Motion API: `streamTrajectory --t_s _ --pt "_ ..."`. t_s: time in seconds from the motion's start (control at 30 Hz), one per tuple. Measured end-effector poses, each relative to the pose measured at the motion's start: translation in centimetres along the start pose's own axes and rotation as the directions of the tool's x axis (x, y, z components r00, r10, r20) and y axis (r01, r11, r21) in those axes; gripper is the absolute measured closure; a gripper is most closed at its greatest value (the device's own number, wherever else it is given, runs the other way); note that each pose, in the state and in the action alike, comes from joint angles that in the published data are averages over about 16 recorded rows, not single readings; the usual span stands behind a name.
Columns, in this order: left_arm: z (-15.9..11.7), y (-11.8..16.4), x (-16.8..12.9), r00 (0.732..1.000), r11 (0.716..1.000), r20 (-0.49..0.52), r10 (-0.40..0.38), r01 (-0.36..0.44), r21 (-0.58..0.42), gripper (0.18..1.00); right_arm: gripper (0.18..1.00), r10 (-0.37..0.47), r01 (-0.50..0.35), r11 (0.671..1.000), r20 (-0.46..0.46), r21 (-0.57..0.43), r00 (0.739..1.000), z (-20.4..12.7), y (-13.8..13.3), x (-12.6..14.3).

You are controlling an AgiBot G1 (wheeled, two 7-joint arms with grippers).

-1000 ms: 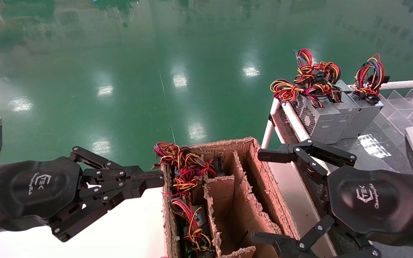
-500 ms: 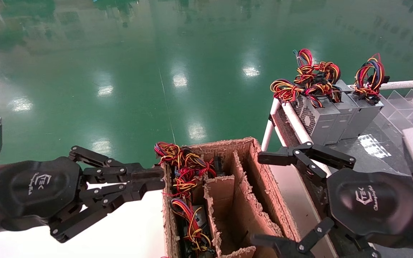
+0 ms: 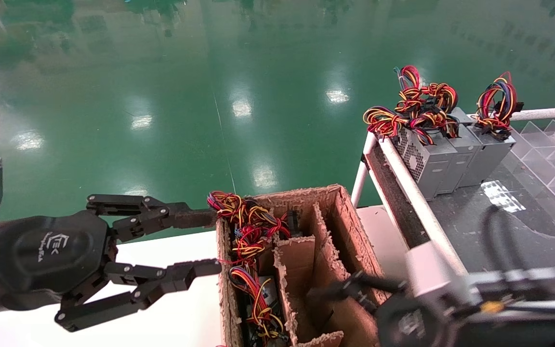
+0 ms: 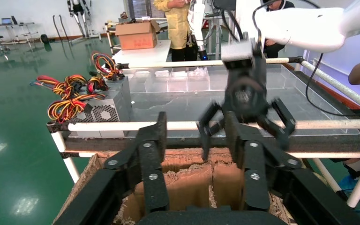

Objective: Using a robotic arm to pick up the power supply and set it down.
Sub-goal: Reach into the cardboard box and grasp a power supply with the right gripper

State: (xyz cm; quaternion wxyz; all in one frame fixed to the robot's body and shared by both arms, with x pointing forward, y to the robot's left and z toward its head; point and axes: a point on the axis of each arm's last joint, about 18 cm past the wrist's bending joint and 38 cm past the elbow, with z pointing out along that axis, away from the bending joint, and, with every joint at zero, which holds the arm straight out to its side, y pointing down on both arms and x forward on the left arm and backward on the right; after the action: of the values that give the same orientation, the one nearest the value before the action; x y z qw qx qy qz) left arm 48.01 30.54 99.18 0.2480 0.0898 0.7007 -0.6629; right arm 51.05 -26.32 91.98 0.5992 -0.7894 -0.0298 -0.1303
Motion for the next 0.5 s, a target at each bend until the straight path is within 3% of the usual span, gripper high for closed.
streamTrajectory --t_s 0.23,0.5 --pt "0.0 0.0 0.0 1.000 1.000 0.000 0.000 0.000 0.000 0.586 0.181 0.012 -0.009 0.998 0.057 -0.055 0.998 3.7 2.1 0.2" --pt "0.0 0.0 0.0 1.000 1.000 0.000 0.000 0.000 0.000 0.412 0.210 -0.060 0.065 0.993 0.045 -0.101 0.997 6.5 3.4 0.7"
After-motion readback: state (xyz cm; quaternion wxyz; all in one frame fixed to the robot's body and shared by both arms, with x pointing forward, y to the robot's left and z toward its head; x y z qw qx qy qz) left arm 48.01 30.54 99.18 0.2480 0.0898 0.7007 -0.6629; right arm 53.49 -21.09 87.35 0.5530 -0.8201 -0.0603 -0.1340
